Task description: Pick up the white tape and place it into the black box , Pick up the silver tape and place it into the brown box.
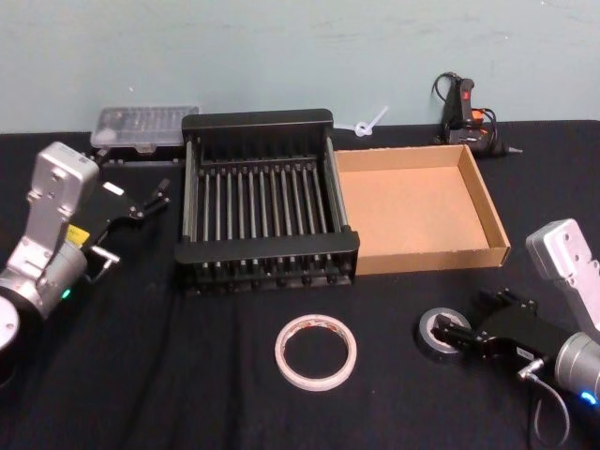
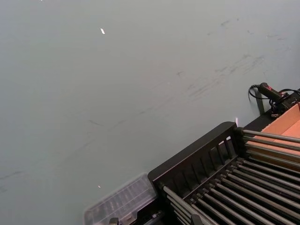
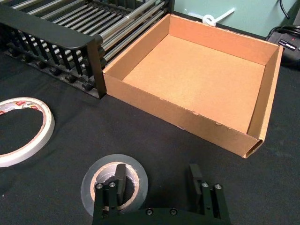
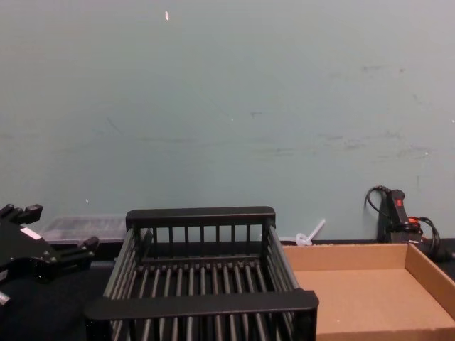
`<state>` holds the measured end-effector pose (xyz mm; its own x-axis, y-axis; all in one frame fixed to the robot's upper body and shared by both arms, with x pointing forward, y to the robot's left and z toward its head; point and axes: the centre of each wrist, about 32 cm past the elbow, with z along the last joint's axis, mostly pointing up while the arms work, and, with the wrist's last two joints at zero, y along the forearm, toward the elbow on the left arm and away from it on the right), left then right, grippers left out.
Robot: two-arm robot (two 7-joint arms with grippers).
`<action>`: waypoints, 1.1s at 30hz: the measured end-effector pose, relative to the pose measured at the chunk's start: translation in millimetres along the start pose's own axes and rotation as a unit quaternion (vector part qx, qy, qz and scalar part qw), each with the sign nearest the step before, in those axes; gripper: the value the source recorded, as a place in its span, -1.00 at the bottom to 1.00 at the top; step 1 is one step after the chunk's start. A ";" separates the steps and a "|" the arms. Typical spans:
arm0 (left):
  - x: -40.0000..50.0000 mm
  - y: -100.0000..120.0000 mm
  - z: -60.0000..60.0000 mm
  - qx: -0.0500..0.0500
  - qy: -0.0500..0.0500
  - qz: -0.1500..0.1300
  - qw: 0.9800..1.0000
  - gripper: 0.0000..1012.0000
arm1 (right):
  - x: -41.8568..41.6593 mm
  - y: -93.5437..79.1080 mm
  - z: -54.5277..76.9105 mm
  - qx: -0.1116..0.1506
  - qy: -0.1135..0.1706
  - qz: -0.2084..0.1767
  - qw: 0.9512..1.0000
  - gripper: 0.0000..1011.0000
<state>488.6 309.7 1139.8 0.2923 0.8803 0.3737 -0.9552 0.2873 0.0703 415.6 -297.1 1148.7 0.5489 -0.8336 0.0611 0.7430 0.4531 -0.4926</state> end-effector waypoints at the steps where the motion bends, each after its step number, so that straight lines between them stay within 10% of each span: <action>1: 0.0 0.0 0.0 0.000 0.000 0.000 1.000 0.98 | 0.0 0.0 0.0 0.000 0.000 0.000 1.000 0.70; 22: 0.0 0.0 0.0 0.000 0.000 0.000 1.000 0.98 | 0.0 -0.1 0.1 0.001 0.001 0.001 1.000 -0.66; 33: 0.0 0.0 0.0 0.000 0.000 0.000 1.000 0.98 | 0.1 -0.1 0.1 0.002 0.001 0.001 1.000 -0.69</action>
<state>488.6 309.7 1139.8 0.2923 0.8803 0.3737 -0.9552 0.2873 0.0703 415.6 -297.1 1148.8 0.5497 -0.8332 0.0592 0.7434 0.4557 -0.4897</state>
